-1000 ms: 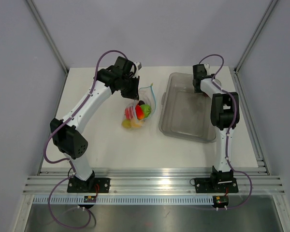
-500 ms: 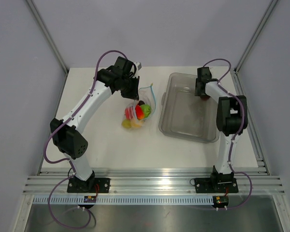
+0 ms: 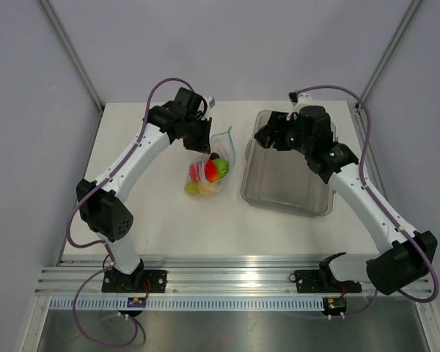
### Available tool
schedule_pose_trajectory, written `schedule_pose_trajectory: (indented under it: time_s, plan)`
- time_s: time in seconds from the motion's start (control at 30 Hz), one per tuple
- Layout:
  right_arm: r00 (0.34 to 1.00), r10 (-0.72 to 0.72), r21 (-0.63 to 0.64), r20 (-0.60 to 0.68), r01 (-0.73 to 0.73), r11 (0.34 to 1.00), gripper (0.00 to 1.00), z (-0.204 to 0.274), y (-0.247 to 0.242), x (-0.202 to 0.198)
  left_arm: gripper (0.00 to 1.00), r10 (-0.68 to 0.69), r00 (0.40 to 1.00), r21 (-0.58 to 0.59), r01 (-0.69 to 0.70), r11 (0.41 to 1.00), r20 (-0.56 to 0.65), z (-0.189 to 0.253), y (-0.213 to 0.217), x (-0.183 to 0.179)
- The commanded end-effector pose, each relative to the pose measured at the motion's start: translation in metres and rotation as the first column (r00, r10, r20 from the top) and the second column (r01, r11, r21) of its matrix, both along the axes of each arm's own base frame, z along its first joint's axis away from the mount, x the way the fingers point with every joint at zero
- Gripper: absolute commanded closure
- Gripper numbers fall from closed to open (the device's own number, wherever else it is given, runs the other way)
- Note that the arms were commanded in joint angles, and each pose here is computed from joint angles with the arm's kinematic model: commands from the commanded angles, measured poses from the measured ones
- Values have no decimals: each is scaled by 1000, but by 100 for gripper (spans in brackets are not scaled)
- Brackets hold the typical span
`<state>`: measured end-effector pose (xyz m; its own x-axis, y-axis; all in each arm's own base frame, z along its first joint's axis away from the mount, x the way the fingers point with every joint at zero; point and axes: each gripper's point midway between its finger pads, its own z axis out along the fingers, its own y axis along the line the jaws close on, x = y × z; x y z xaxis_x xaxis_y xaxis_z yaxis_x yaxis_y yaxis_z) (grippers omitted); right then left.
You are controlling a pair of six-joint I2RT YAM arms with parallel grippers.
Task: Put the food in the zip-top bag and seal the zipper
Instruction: Pick up the fake fruit from the bin, then place the fake fruit in the zipper food storage bag.
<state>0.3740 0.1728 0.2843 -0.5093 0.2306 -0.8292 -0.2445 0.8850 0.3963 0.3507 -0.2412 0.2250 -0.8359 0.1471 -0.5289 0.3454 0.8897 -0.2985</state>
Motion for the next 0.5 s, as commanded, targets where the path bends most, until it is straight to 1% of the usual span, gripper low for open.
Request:
schedule_pose_trajectory:
  time_s: [0.0,0.1,0.17,0.2,0.23,0.4,0.47]
  plan:
    - [993,113,61,-27,-111,992,47,7,44,-16,100,-26,997,-38,30,999,78,25,0,-2]
    - [985,173,74,-16,-171,982,48,15,76,-19,100,-39,997,-52,43,998,71,24,-2,-6]
    - [972,233,62,-24,-232,971,47,12,102,-30,100,-44,996,-60,49,997,78,25,-3,-6]
    - [970,240,47,-47,-238,970,47,1,112,-29,100,-44,996,-60,48,997,74,24,-3,-7]
    - [963,265,45,-44,-263,964,47,3,123,-33,100,-42,996,-59,47,997,72,24,-3,-6]
    - [955,289,10,-68,-289,957,46,-11,147,-31,100,-41,997,-61,45,997,70,24,-2,-6]
    - [952,298,-1,-71,-299,954,43,-11,152,-31,100,-43,997,-64,47,997,69,25,-3,-7]
